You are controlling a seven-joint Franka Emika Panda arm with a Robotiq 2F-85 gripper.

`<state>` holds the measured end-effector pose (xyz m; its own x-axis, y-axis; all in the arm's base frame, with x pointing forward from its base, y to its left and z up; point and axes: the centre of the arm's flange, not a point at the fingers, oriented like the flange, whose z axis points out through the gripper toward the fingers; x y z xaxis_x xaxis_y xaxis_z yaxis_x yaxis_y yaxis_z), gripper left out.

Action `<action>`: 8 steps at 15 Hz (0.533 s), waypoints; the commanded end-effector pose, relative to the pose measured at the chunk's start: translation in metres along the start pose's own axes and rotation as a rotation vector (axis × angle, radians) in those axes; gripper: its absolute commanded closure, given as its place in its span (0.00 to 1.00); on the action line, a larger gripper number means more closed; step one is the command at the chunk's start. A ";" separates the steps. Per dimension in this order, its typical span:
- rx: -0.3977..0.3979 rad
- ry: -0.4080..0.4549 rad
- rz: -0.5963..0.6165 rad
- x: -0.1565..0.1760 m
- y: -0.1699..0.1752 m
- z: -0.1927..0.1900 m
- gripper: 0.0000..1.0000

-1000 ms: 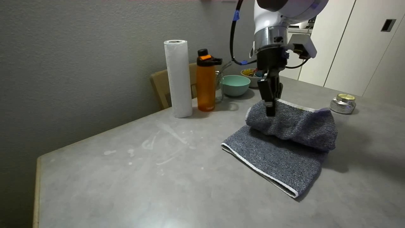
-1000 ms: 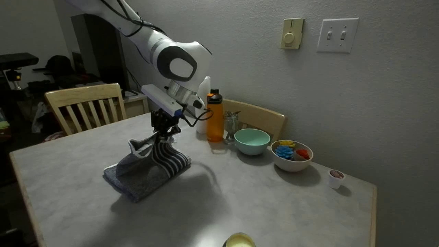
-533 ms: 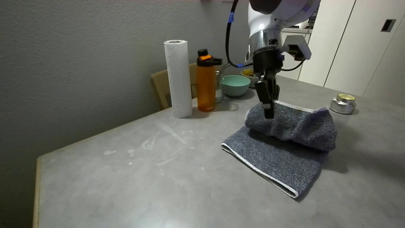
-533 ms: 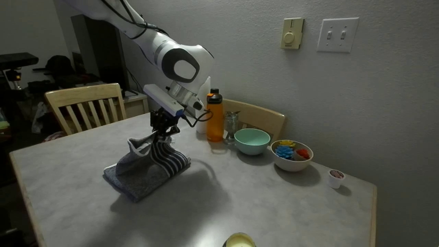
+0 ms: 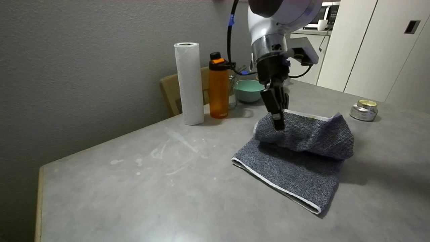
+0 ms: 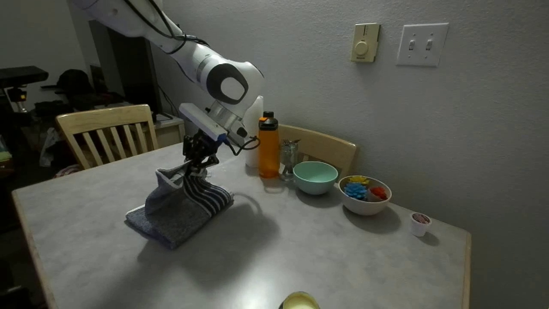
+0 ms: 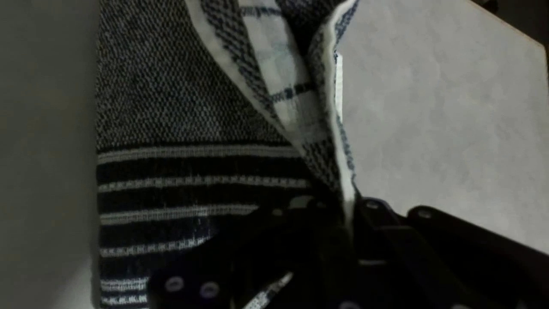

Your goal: Fold the towel once

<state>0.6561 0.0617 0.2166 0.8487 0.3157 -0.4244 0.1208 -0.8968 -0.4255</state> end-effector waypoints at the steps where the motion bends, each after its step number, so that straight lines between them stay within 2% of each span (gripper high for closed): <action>1: -0.014 -0.062 0.006 0.029 -0.006 0.007 0.98; 4: -0.002 -0.097 0.010 0.040 -0.008 0.019 0.98; 5: 0.001 -0.107 0.008 0.043 -0.007 0.022 0.86; 6: 0.004 -0.119 0.008 0.045 -0.007 0.024 0.69; 7: 0.006 -0.126 0.007 0.047 -0.005 0.026 0.62; 8: 0.009 -0.137 0.005 0.048 -0.004 0.026 0.60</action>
<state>0.6657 0.0887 0.1797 0.7934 0.3461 -0.5008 0.1144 -0.8928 -0.4358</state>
